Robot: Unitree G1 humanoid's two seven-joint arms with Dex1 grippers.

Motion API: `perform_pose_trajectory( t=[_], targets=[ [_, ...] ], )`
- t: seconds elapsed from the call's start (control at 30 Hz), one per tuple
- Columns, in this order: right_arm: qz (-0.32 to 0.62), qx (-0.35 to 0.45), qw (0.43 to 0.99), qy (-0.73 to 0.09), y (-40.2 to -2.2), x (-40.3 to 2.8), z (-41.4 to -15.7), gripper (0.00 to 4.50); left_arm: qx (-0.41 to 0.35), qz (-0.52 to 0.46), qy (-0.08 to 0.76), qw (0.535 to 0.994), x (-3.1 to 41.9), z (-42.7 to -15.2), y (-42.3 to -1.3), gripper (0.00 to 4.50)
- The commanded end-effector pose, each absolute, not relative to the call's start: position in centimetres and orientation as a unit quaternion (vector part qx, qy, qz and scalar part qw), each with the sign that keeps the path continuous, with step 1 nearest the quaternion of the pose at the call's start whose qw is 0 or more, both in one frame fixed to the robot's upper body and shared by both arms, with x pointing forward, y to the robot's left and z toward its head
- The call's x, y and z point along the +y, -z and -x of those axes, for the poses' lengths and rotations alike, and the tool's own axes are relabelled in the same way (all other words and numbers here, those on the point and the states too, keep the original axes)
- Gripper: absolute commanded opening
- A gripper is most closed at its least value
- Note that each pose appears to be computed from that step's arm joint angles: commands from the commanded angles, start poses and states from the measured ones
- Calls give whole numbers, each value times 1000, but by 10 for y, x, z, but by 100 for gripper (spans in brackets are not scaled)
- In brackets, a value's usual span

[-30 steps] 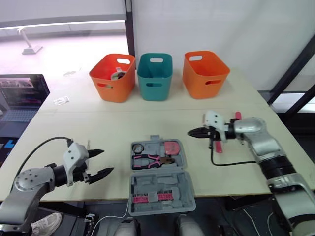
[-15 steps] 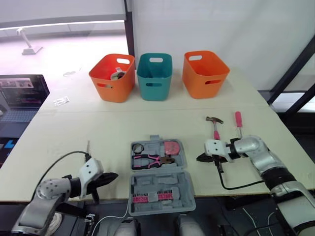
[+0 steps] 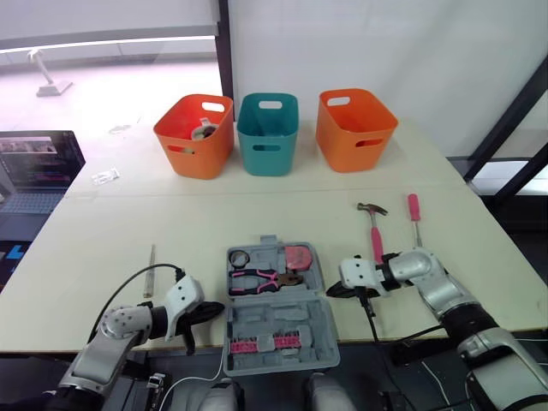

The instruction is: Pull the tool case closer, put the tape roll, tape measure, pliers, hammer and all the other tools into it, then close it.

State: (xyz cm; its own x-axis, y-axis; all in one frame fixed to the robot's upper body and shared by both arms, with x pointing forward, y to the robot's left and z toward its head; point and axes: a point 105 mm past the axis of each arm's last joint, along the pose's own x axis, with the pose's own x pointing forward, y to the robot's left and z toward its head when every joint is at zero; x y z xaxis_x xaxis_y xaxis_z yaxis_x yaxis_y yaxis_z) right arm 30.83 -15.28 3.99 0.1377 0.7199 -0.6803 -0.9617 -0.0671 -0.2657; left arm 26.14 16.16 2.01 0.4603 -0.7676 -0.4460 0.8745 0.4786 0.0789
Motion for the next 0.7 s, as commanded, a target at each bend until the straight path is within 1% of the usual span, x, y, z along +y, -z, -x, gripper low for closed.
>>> perform_pose_trajectory(
  t=[0.03, 0.23, 0.33, 0.47, 0.63, 0.7],
  targets=[
    [350, 149, 662, -646, -45, -139, -306, 0, 165, -158, 496, 838, 155, -265, -25, 6],
    [344, 135, 664, -650, -46, -127, -304, 0, 151, -163, 511, 830, 134, -278, -24, 6],
    [344, 135, 661, -653, -45, -125, -303, 0, 145, -176, 517, 825, 132, -280, -25, 6],
    [344, 127, 662, -654, -46, -119, -304, 0, 125, -230, 529, 807, 136, -283, -32, 6],
    [342, 113, 674, -645, -53, -113, -312, 0, 113, -236, 533, 805, 139, -287, -40, 6],
    [328, 106, 692, -634, -58, -108, -320, 0, 111, -243, 527, 807, 140, -292, -41, 6]
  ],
)
